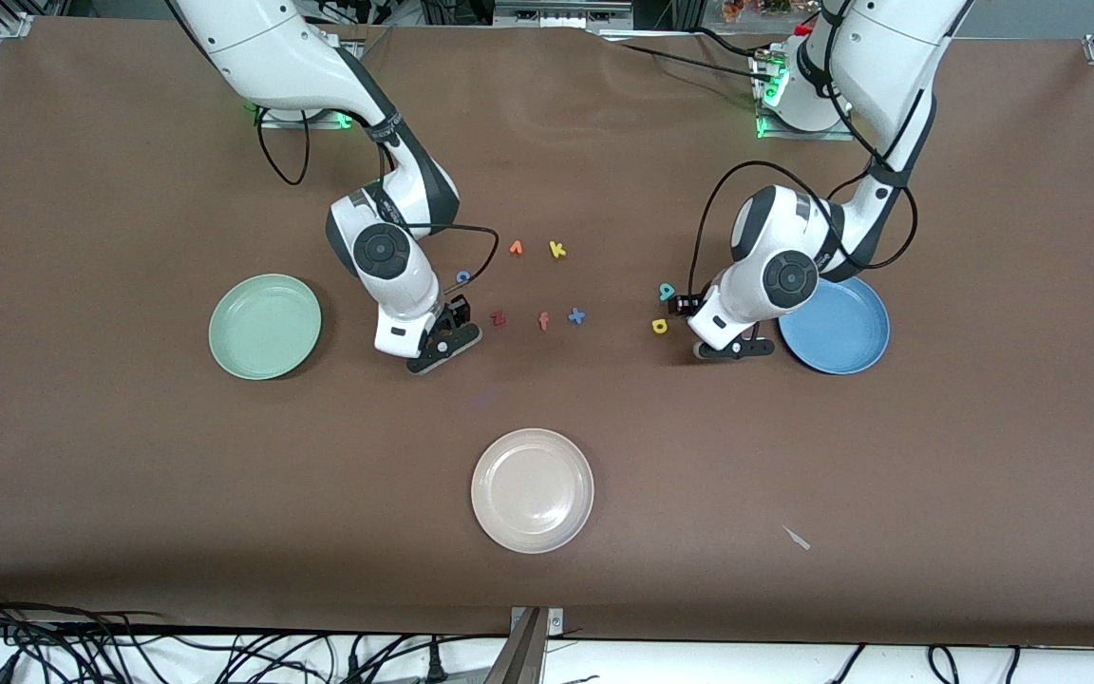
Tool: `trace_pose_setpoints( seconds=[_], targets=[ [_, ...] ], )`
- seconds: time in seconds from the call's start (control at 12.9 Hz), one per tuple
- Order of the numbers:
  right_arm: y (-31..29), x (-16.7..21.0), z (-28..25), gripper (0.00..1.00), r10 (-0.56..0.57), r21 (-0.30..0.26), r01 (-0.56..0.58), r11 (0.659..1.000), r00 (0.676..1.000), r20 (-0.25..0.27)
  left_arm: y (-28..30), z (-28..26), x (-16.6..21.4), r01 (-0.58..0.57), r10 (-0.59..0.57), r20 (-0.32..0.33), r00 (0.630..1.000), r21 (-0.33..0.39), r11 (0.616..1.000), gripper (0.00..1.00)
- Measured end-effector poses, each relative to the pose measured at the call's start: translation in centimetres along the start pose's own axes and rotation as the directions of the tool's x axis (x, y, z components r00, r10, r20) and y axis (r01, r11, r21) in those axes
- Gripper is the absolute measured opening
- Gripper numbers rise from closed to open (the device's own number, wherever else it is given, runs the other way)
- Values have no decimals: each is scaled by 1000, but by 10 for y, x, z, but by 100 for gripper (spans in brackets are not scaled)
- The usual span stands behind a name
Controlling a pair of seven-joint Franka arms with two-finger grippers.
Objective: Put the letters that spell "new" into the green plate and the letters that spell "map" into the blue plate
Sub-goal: 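Carry the pink M to the green plate while the left gripper grasps the E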
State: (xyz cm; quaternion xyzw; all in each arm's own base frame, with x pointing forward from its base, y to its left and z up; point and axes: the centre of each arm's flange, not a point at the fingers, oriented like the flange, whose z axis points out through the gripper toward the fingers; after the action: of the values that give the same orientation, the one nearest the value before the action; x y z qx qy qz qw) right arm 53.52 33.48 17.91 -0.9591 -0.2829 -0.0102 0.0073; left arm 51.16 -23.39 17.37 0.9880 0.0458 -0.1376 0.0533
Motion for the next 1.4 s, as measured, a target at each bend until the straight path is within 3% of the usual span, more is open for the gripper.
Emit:
trace_pose_setpoints(
  seconds=[0.08, 0.23, 0.31, 0.78, 1.17, 1.4],
  targets=[
    [-1, 0, 0, 56, -4, 0, 4, 1000, 1000, 0, 0, 0, 0, 0, 0, 0, 1000, 0, 1000, 76],
    [-3, 1, 0, 29, -10, 0, 10, 1000, 1000, -2, 0, 1, 0, 0, 0, -1, 1000, 0, 1000, 73],
    [-3, 2, -1, 27, -14, 0, 14, 1000, 1000, -3, 1, 2, 0, -1, 1, -5, 1000, -1, 1000, 73],
    [8, 9, -39, 27, -5, -13, 5, 1000, 1000, 15, 9, 11, -5, -8, 8, -2, 1000, 6, 1000, 73],
    [113, -18, -121, 27, -5, -62, 12, 998, 994, 105, 23, 15, -13, 2, -2, 1, 1000, 14, 1000, 69],
    [179, -57, -127, 27, -43, -28, 48, 998, 988, 150, 22, 15, -12, 10, -10, -1, 1000, 14, 1000, 62]
  ],
)
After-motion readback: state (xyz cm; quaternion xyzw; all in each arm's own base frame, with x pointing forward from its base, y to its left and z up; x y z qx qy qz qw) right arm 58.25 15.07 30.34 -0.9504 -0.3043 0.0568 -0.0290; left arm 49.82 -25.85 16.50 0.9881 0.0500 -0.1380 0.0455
